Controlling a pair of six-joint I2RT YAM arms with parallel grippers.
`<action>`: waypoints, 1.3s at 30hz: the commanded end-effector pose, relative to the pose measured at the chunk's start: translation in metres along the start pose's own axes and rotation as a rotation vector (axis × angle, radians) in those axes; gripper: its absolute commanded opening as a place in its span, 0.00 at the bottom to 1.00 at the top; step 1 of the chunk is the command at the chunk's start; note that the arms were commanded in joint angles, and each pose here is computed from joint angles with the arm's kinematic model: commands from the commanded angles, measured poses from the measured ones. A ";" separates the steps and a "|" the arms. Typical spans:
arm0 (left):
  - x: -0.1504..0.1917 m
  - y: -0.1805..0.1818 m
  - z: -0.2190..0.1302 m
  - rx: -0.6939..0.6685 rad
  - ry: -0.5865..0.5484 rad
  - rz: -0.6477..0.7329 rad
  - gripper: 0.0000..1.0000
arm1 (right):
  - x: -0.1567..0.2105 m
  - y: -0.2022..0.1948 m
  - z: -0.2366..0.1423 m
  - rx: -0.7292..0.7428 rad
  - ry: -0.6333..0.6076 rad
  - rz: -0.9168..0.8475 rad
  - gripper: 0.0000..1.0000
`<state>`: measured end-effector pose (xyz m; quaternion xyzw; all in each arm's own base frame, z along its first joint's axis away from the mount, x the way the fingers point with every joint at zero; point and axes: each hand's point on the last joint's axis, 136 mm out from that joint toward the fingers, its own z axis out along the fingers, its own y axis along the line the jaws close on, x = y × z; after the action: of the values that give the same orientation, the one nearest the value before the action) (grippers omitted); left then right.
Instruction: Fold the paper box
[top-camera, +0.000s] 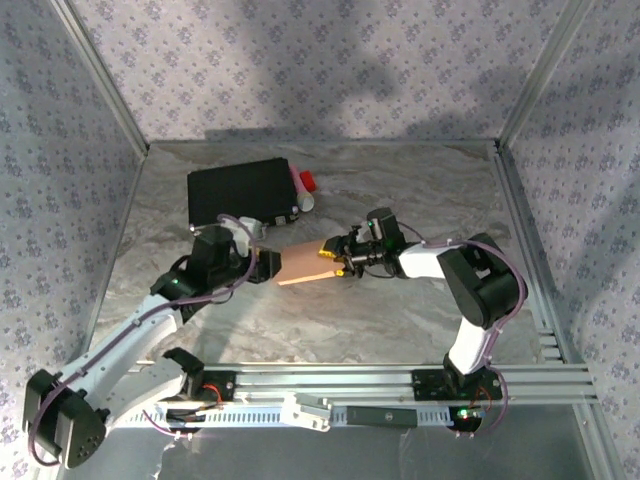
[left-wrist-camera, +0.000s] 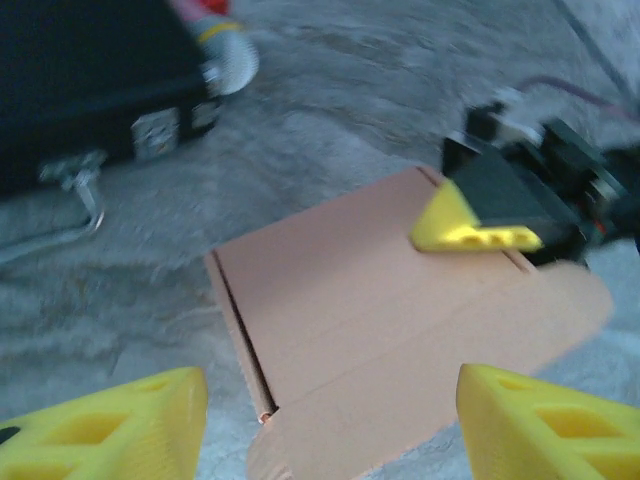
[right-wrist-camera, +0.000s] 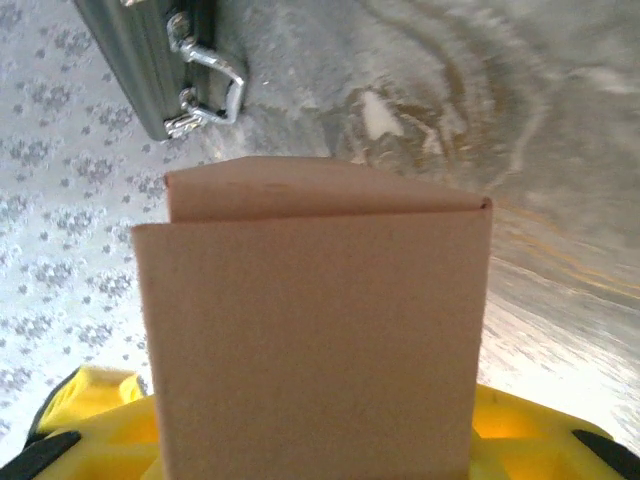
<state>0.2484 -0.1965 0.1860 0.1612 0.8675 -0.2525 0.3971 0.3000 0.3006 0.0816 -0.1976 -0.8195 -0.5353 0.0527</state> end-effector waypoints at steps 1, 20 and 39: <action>0.007 -0.023 -0.002 -0.021 0.070 0.397 0.69 | 0.008 -0.011 -0.013 0.066 0.074 0.167 0.43; 0.056 -0.059 0.073 -0.040 0.149 1.159 0.77 | 0.011 -0.027 -0.049 0.143 0.113 0.296 0.43; 0.058 -0.059 0.106 -0.080 0.162 1.161 0.61 | 0.016 -0.025 -0.051 0.137 0.108 0.311 0.45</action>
<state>0.2435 -0.2931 0.0934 0.6192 0.6776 0.0553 0.3929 0.2784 0.2526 0.0889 -0.2753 -0.8108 -0.4843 0.1799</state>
